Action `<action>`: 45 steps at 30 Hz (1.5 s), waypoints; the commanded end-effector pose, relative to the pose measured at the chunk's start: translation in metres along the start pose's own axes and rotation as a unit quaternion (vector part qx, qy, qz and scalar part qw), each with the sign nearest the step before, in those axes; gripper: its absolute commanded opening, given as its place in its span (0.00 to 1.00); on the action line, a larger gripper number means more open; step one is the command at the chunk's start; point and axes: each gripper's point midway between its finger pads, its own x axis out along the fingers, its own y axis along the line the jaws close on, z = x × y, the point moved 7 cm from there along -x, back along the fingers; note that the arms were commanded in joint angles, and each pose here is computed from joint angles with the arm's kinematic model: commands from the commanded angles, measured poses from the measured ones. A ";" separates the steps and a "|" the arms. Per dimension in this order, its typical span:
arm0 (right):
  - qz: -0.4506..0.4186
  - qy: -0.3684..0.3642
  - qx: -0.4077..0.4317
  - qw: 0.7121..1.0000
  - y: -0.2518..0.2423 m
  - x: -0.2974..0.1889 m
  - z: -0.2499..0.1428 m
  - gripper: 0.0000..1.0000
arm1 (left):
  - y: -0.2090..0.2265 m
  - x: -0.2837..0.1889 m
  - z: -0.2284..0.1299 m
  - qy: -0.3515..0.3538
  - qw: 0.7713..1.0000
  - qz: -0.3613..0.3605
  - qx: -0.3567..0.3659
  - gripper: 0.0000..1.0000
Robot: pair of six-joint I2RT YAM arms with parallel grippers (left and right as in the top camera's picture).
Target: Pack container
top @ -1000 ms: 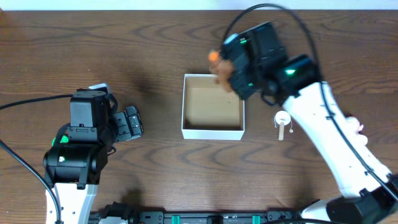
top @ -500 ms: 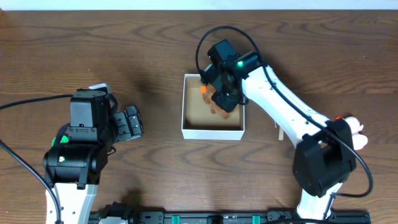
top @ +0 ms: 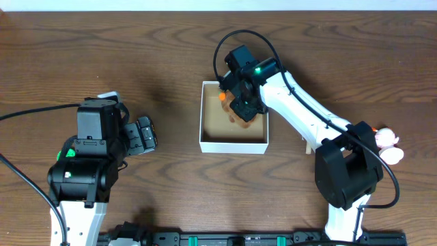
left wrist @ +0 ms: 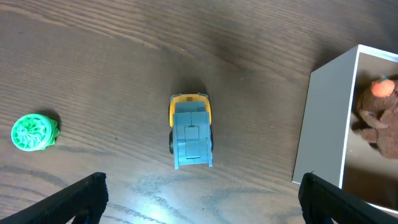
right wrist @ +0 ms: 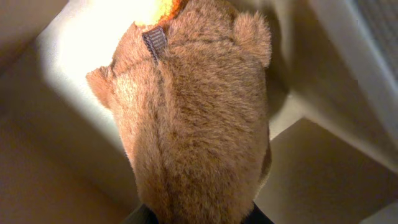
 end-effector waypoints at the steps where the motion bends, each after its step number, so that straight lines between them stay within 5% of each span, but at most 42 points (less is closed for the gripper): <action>1: -0.014 0.006 0.029 0.999 -0.010 0.002 -0.002 0.23 | 0.001 -0.005 0.005 -0.009 1.000 0.001 -0.004 0.98; 3: -0.013 0.009 0.030 0.999 -0.011 0.002 -0.004 0.28 | 0.001 -0.005 0.005 -0.009 1.000 0.001 -0.004 0.98; 5: -0.013 0.011 0.030 0.999 -0.010 0.002 -0.004 0.48 | 0.001 -0.005 0.005 -0.010 1.000 0.001 -0.004 0.98; 10: -0.013 0.010 0.030 0.999 -0.010 0.002 -0.004 0.72 | 0.001 -0.005 0.005 -0.009 1.000 0.001 -0.004 0.98; 22: -0.021 -0.030 0.035 0.999 -0.012 -0.012 0.010 0.84 | 0.001 -0.005 0.005 -0.010 1.000 0.001 -0.004 0.98; 26: -0.031 -0.088 0.069 0.993 -0.018 -0.052 0.026 0.99 | 0.001 -0.005 0.005 -0.010 1.000 0.001 -0.004 0.98; 30: -0.041 -0.165 0.132 0.977 -0.034 -0.115 0.030 0.99 | 0.001 -0.005 0.005 -0.010 1.000 0.001 -0.004 0.98; 37: -0.064 -0.247 0.324 0.911 -0.099 -0.205 -0.033 0.99 | -0.001 -0.001 0.006 0.000 1.000 -0.001 -0.003 0.98; 45: -0.070 -0.178 0.423 0.886 -0.148 -0.210 -0.111 0.99 | -0.005 0.067 0.006 0.109 0.993 0.040 0.001 0.98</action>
